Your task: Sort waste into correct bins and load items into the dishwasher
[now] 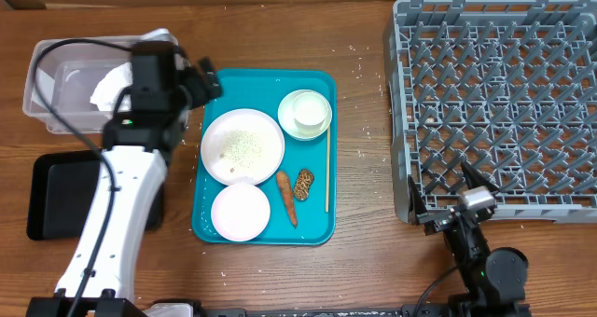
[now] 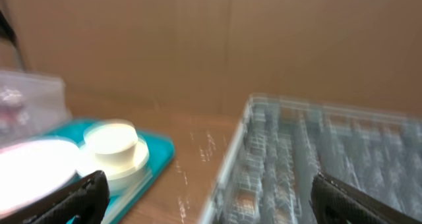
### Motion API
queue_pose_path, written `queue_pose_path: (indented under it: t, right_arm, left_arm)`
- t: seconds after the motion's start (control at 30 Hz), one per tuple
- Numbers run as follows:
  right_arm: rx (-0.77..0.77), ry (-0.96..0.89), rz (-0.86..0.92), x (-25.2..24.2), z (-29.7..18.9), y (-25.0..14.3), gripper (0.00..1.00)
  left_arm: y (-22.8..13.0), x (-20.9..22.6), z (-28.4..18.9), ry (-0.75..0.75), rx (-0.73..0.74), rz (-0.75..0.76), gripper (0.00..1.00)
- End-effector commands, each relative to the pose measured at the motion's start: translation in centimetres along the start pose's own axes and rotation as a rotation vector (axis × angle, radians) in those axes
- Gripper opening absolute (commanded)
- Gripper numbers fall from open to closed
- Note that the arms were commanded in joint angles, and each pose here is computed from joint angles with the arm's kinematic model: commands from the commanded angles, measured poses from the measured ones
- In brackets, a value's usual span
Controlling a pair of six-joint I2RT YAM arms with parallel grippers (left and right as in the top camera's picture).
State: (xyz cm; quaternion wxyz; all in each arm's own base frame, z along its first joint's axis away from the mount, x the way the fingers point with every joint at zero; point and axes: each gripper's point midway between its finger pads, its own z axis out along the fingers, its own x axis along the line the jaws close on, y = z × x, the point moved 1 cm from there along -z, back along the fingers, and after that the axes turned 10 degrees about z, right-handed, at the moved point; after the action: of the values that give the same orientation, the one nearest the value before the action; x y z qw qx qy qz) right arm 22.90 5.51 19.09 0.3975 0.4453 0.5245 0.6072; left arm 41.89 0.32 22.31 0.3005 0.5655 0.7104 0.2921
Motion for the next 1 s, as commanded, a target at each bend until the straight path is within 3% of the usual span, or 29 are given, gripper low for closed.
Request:
queue_pose_path:
  t: [0.0,0.07,0.17,0.47,0.67,0.73,0.97]
  right_arm:
    - [-0.091,0.209,0.011,3.4,-0.5,2.1,1.00]
    - [-0.105,0.486,0.050,7.7,-2.1,3.1,1.00]
    - [-0.092,0.670,0.032,10.3,-3.8,3.1,1.00]
    - [-0.361,0.787,0.049,11.9,-7.3,9.7,1.00]
    - [-0.483,0.710,0.116,11.0,-8.2,14.5,1.00]
    - [-0.447,0.669,0.131,10.8,-7.5,15.8,1.00]
    - [-0.080,0.676,0.246,11.5,-1.9,17.0,1.00]
  left_arm:
    - [1.2,2.6,-0.1,-0.037,-0.005,-0.106,1.00]
    - [1.2,3.4,-0.1,-0.046,0.000,-0.128,1.00]
    - [0.8,4.1,-0.1,-0.021,0.019,-0.135,1.00]
    - [-0.9,4.3,-0.1,-0.008,0.088,-0.137,1.00]
    - [-0.9,4.3,-0.1,-0.009,0.089,-0.137,1.00]
    - [-0.9,4.3,-0.1,-0.009,0.089,-0.137,1.00]
    - [-0.9,4.3,-0.1,-0.009,0.090,-0.137,1.00]
